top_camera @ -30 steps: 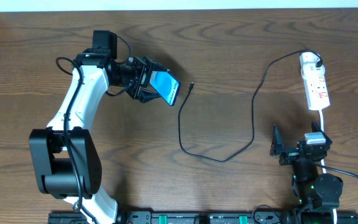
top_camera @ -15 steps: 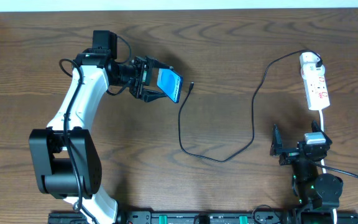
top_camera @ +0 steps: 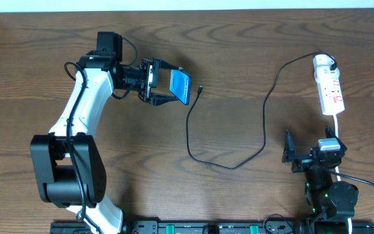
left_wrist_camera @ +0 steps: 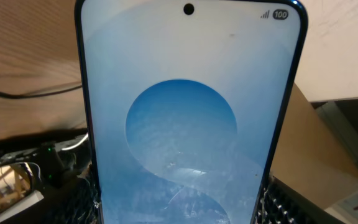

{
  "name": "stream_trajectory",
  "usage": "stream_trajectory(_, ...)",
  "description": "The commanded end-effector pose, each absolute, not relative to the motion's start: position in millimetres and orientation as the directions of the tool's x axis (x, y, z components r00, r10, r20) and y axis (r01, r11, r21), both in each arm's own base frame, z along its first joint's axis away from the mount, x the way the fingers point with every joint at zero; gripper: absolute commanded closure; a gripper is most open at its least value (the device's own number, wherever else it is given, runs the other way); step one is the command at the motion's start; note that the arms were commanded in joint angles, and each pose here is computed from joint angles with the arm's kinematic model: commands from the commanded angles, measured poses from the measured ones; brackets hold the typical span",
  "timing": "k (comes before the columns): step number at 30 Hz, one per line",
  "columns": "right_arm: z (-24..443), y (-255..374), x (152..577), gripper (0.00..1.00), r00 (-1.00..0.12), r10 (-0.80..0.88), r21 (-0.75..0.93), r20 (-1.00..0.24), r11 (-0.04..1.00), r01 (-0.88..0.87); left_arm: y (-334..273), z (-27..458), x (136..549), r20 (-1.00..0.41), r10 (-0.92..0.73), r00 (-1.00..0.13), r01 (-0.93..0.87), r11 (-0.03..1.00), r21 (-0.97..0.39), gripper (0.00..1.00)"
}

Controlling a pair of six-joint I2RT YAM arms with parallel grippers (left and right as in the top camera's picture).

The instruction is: Plug charger to phone and switch on socket

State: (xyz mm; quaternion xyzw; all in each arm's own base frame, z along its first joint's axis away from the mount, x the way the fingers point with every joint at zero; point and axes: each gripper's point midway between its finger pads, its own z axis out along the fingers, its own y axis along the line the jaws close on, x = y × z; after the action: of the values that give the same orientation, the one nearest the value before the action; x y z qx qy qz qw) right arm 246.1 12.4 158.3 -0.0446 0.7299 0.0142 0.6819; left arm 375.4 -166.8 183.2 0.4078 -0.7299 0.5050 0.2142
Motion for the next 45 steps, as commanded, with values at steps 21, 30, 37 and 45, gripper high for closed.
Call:
stream_trajectory(21,156.7,14.1,246.0,0.01,-0.072,-0.039,-0.032,-0.997,0.995,-0.091,-172.3,210.1,368.5,0.769,-0.294,-0.568,-0.819,0.109,-0.563,0.26)
stream_trajectory(30,156.7,14.0,246.0,0.01,-0.072,-0.039,-0.032,-0.997,0.995,-0.091,-172.3,210.1,368.5,0.769,-0.294,-0.568,-0.819,0.110,-0.563,0.26)
stream_trajectory(37,156.7,14.0,246.0,0.01,-0.072,-0.039,-0.032,-0.997,0.995,-0.091,-172.3,210.1,368.5,0.769,-0.294,-0.568,-0.819,0.110,-0.563,0.26)
stream_trajectory(45,156.7,14.0,246.0,0.01,-0.072,-0.039,-0.032,-0.997,0.995,-0.091,-172.3,210.1,368.5,0.769,-0.294,-0.568,-0.819,0.110,-0.563,0.26)
